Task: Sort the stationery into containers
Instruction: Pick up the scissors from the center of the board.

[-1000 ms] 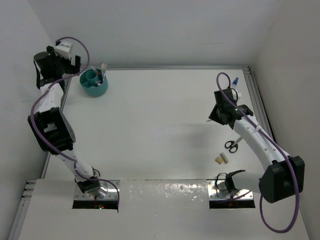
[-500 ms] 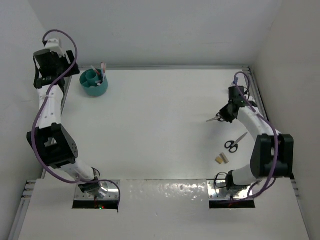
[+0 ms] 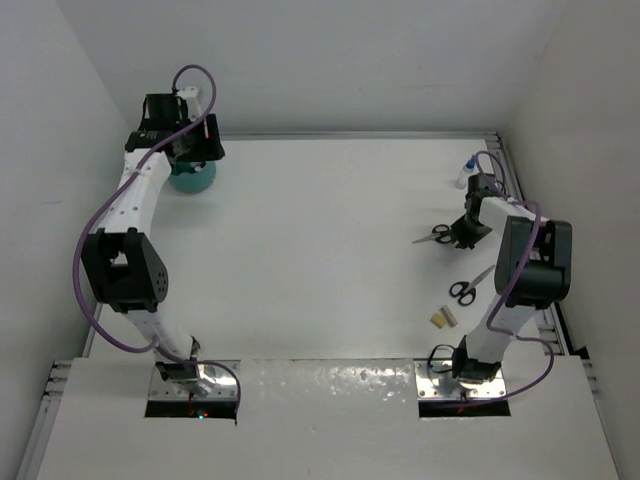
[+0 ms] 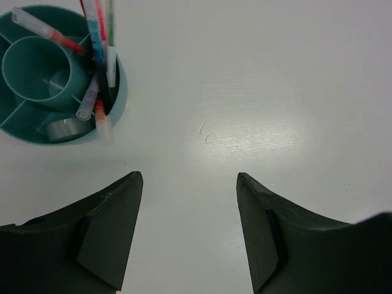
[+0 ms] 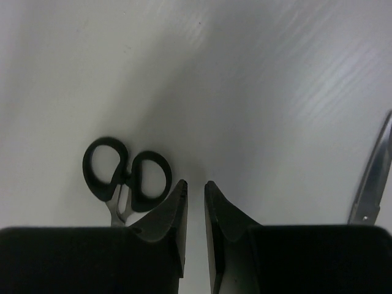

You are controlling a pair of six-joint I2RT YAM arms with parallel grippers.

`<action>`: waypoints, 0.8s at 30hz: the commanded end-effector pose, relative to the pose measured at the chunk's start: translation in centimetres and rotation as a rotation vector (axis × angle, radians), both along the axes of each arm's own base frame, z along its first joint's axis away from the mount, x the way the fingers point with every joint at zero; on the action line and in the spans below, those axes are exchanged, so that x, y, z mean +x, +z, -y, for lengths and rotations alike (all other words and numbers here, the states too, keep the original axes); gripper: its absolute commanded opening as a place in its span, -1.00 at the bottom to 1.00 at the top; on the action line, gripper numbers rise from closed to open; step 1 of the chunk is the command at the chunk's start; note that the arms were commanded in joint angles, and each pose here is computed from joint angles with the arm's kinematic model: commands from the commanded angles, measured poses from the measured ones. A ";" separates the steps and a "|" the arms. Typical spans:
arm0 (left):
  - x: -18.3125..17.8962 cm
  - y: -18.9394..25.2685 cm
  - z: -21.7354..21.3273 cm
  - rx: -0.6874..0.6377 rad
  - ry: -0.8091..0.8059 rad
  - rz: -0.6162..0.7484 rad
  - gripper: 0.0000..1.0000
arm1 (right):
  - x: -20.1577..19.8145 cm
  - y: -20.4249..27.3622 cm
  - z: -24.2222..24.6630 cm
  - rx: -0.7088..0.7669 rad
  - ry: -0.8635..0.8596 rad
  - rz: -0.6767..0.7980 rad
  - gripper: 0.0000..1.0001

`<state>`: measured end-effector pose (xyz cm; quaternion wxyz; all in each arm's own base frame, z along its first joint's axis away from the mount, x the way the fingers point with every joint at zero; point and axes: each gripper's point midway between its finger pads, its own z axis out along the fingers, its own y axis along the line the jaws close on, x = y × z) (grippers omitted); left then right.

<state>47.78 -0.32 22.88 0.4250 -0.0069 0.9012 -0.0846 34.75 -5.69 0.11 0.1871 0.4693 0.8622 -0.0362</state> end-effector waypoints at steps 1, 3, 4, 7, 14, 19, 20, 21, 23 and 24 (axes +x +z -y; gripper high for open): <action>0.0 1.0 1.1 0.007 -0.023 -0.002 0.21 | 2.3 0.6 0.5 -0.011 0.058 0.046 -0.66; 0.1 0.4 1.7 0.019 -0.043 -0.008 0.21 | 2.2 0.3 0.7 -0.020 0.087 0.037 -0.66; 0.1 0.1 1.8 0.024 -0.040 -0.014 0.21 | 2.2 0.3 0.8 -0.032 0.094 0.038 -0.65; 0.2 -0.6 2.3 0.023 -0.045 -0.031 0.21 | 2.9 0.6 1.2 -0.053 0.114 0.065 -0.65; 0.4 -0.6 2.3 0.026 -0.048 -0.022 0.21 | 3.6 1.2 1.3 -0.058 0.130 0.078 -0.64; 0.5 -0.5 2.3 0.029 -0.045 -0.018 0.21 | 3.6 1.0 0.9 -0.048 0.143 0.077 -0.65; 0.6 -0.5 2.3 0.030 -0.046 -0.016 0.21 | 3.7 1.1 0.9 -0.050 0.150 0.075 -0.65; 0.5 -0.7 2.3 0.030 -0.046 -0.021 0.21 | 3.6 1.2 0.8 -0.055 0.158 0.069 -0.66; 0.5 -1.0 2.3 0.023 -0.045 -0.026 0.21 | 3.5 1.2 0.7 -0.071 0.169 0.054 -0.66; 0.4 -1.3 2.4 0.021 -0.044 -0.032 0.21 | 3.5 1.6 0.6 -0.078 0.176 0.061 -0.66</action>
